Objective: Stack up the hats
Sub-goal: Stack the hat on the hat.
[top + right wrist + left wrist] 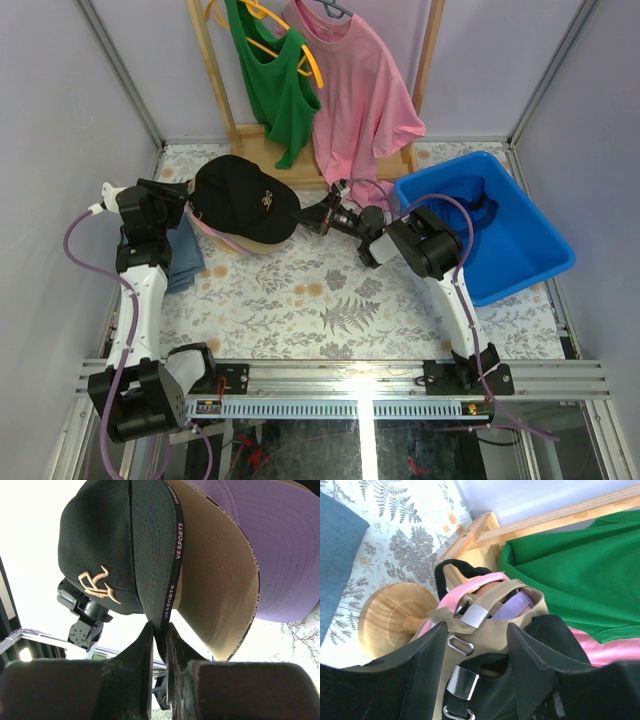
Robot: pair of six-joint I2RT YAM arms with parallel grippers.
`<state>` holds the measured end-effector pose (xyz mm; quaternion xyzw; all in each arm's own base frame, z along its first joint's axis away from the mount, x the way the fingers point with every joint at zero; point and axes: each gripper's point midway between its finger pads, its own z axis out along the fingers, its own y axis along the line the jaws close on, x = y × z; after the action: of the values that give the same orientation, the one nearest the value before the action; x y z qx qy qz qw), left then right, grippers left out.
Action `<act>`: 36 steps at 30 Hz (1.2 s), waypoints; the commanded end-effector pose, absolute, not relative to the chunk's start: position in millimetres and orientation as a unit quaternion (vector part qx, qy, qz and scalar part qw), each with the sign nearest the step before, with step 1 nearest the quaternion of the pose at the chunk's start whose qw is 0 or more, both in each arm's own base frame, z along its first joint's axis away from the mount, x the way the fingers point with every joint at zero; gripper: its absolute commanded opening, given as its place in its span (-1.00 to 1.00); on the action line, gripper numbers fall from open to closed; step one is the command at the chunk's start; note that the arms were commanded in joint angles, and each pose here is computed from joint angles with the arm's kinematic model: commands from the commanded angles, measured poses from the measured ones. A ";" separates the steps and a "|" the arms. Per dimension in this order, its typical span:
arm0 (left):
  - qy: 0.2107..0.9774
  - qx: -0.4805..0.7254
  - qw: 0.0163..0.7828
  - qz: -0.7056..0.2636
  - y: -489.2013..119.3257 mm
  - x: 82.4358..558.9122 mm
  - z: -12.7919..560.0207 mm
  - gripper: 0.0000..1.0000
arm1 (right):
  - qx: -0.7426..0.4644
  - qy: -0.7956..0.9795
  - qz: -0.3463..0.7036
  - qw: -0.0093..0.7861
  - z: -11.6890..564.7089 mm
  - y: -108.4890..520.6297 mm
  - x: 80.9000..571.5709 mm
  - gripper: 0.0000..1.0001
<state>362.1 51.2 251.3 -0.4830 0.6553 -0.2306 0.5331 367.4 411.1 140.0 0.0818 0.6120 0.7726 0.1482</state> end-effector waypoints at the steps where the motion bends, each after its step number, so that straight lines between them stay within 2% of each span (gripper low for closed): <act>1: 0.667 -0.473 0.538 -0.206 61.0 364.0 252.1 -0.02 | 0.102 0.619 0.764 0.151 122.7 413.5 370.6 -0.91; 9: 0.698 -0.453 0.511 -0.215 56.7 372.3 235.3 -0.04 | 0.102 0.621 0.763 0.149 119.9 414.5 370.9 -0.92; 23: 0.668 -0.454 0.523 -0.274 55.0 365.2 246.2 0.08 | 0.100 0.622 0.763 0.146 117.8 416.4 372.0 -0.93; 36: 0.676 -0.416 0.509 -0.331 33.7 368.8 242.4 0.15 | 0.098 0.625 0.761 0.145 117.6 418.7 373.3 -0.93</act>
<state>365.8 40.4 233.9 -0.4422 0.6814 -0.3033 0.4981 368.7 411.9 134.9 0.0863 0.6137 0.7715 0.1437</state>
